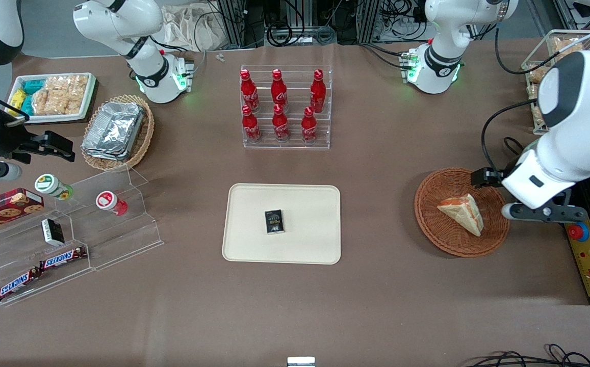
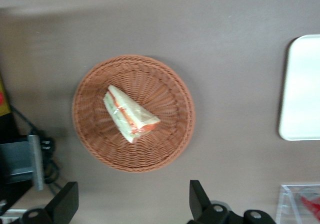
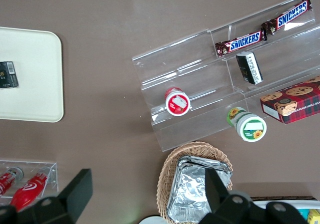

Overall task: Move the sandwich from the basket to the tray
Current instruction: 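Lower the open left gripper over the wrapped sandwich in the wicker basket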

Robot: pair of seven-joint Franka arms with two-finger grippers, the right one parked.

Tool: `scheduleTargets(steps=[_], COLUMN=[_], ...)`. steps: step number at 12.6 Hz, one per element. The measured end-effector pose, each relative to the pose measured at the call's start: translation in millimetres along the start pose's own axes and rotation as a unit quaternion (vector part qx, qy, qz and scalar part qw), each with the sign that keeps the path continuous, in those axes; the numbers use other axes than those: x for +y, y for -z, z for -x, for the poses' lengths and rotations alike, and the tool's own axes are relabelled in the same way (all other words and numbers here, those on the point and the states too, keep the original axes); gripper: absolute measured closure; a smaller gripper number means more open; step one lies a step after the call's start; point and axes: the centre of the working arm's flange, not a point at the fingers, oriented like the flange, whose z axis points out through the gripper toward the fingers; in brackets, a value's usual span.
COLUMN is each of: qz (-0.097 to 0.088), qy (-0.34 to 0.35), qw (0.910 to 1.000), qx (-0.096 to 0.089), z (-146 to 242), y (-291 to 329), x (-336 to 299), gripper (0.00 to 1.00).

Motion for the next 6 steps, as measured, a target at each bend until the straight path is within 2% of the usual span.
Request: scheduleTargets(steps=[2,4,5,6], qz=[0.015,0.015,0.005,-0.014], qy=[0.013,0.017,0.021,0.031], qw=[0.9998,0.9997,0.9997,0.9993], qx=[0.000,-0.003,-0.008,-0.012], z=[-0.9,-2.0,-3.4,-5.7], y=[1.1,-1.8,-7.0,-14.7], x=[-14.9,-21.7,-23.4,-26.3], gripper=[0.00,0.00,0.00,0.00])
